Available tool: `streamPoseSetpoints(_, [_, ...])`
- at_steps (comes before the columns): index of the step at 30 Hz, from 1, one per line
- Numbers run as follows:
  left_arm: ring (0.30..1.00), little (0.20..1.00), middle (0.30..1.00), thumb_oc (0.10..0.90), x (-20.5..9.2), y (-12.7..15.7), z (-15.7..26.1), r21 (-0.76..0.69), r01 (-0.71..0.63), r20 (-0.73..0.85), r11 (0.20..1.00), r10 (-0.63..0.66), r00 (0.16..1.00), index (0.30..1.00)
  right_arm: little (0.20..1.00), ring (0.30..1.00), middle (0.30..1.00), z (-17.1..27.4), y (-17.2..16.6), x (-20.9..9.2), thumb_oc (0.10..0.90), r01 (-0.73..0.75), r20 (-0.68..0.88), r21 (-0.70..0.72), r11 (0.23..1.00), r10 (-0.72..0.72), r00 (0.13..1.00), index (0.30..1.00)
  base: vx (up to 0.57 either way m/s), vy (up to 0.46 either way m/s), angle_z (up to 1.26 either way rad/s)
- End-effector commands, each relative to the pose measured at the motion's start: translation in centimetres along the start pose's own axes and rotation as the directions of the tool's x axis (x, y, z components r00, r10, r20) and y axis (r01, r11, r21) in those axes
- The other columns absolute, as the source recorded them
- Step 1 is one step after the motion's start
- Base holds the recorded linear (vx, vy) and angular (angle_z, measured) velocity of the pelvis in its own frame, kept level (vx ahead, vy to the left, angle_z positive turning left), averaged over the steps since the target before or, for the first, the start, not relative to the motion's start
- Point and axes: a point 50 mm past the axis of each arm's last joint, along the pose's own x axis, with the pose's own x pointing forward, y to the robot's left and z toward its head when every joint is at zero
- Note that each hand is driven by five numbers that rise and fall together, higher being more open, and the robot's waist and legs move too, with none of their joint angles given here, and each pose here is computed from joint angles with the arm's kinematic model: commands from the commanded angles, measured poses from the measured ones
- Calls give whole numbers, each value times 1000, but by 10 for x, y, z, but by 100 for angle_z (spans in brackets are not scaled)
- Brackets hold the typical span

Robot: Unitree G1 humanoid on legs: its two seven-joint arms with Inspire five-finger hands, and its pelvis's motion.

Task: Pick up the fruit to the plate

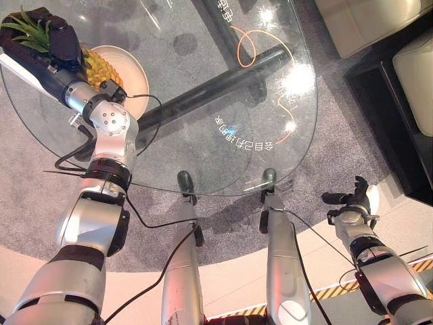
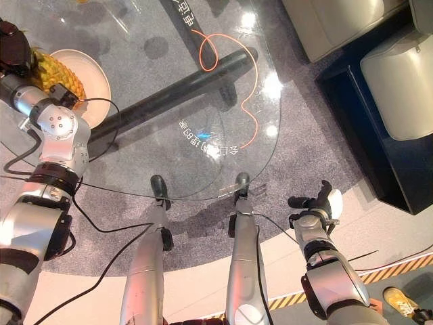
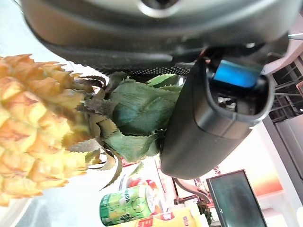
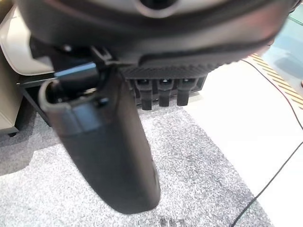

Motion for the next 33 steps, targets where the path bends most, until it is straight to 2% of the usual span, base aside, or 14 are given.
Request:
streamPoseSetpoints(1, [300,200,300,100,46,-9,71,-146,-20,237,989,55,970,300,900,900,900,-9,-12,3,800,63,-10,-58,996,-63,998,900,0,0,0])
streamPoseSetpoints(27, [300,200,300,100,51,-19,88,-131,26,311,991,17,950,300,900,900,900,2,-8,2,800,67,36,-54,996,-65,997,900,0,1,0])
streamPoseSetpoints(28, [392,307,392,207,52,-19,89,-124,30,315,992,11,949,392,900,900,900,2,-8,2,800,67,36,-53,996,-65,997,900,0,0,0])
streamPoseSetpoints(29, [444,367,444,267,51,-20,89,-122,32,317,992,8,948,444,900,900,900,2,-7,2,800,67,36,-51,996,-66,997,900,0,0,0])
streamPoseSetpoints(30, [444,367,444,267,51,-20,89,-120,34,317,992,6,948,444,900,900,900,2,-6,2,800,67,36,-50,996,-66,997,900,0,0,0])
streamPoseSetpoints(31, [547,488,547,388,51,-21,89,-114,36,318,993,3,948,547,900,900,900,3,-6,1,800,67,40,-50,996,-65,997,900,0,0,0])
streamPoseSetpoints(32, [587,535,587,435,51,-21,89,-111,36,319,993,1,948,587,900,900,900,3,-5,1,800,66,42,-50,997,-64,997,900,0,0,0])
streamPoseSetpoints(33, [712,680,712,580,51,-21,89,-110,36,320,993,1,947,712,900,900,900,4,-5,1,800,66,43,-50,997,-64,997,900,0,0,0])
